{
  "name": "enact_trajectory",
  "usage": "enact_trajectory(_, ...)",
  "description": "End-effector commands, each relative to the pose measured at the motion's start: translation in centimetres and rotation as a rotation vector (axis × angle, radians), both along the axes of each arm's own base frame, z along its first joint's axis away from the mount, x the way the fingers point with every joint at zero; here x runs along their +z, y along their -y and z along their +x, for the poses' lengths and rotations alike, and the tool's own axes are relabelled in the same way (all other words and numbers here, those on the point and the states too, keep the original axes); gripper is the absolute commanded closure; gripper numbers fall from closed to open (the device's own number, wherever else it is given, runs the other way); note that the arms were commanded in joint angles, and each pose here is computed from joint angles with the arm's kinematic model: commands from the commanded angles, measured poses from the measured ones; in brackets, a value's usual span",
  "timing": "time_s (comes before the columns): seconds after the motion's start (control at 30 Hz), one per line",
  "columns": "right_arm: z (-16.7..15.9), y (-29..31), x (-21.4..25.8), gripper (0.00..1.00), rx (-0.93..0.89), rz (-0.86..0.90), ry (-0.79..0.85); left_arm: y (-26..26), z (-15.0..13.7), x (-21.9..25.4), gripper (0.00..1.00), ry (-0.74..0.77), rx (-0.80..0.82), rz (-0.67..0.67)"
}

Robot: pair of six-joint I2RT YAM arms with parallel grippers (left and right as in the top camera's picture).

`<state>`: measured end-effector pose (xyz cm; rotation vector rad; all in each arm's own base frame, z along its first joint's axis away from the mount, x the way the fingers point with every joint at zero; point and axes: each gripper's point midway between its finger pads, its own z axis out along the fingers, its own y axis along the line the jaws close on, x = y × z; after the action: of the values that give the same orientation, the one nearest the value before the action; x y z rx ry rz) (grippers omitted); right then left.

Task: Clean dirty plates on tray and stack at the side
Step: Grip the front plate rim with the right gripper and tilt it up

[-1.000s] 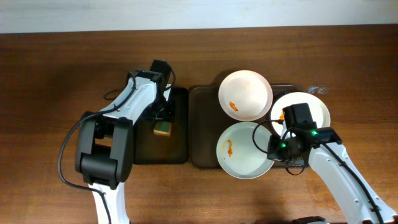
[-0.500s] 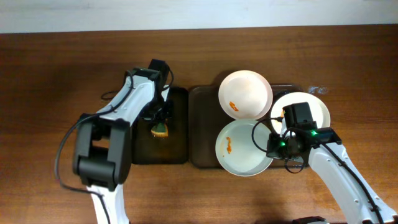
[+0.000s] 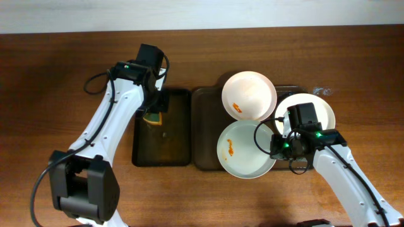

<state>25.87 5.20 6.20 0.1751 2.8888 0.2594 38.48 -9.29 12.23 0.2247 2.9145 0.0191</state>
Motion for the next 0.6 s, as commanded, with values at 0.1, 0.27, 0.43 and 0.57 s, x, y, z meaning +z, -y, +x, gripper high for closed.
enact_trajectory(0.1, 0.5, -0.6, 0.1, 0.96, 0.026, 0.015, 0.020, 0.1, 2.4, 0.4, 1.00, 0.109, -0.016, 0.050)
enact_trajectory(0.27, 1.7, -0.7, -0.1, 0.96, -0.065, 0.042, 0.041, 0.2, 2.0, -0.5, 1.00, 0.089, -0.014, 0.050)
enact_trajectory(0.43, 1.3, -0.7, -2.9, 0.96, -0.089, 0.038, -0.063, 1.1, 0.9, -1.3, 1.00, 0.037, -0.033, -0.005)
enact_trajectory(0.57, 1.1, -1.1, -3.8, 0.96, -0.084, 0.052, -0.098, 1.0, 1.4, -1.2, 1.00, 0.061, -0.028, 0.004)
